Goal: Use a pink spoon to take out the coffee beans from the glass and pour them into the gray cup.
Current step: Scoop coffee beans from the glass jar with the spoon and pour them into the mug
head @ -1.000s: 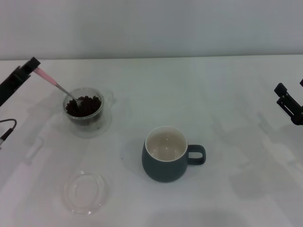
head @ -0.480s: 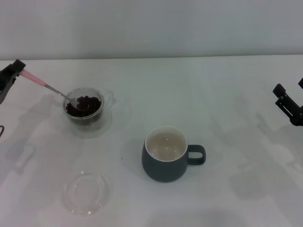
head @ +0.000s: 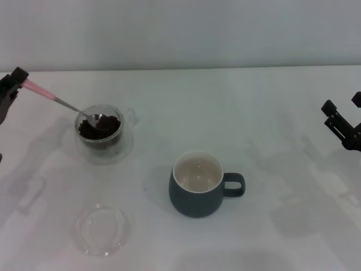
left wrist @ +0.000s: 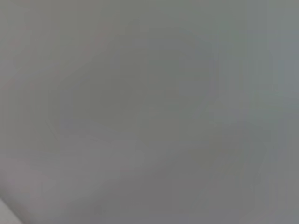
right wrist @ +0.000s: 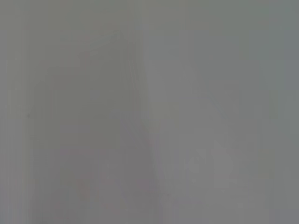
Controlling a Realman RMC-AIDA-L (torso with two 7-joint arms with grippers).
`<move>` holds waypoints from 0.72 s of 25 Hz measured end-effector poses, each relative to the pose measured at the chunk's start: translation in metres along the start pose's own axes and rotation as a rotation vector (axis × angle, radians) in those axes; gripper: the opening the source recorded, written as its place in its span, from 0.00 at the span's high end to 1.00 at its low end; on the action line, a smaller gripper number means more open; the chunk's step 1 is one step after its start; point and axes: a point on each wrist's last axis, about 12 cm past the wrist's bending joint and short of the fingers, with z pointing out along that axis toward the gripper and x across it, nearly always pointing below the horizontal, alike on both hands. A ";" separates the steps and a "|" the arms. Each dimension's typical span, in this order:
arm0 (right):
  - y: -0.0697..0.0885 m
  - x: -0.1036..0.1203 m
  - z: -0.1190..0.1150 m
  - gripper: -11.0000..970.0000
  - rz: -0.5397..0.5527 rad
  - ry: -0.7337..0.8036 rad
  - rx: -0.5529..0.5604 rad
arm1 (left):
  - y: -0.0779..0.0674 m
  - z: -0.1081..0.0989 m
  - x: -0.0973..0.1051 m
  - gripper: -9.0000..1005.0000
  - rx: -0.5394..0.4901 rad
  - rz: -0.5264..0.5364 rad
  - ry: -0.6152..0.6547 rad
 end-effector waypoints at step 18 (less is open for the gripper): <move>0.001 0.003 -0.002 0.16 0.005 0.014 -0.002 | -0.043 0.045 0.040 0.86 0.239 -0.032 0.289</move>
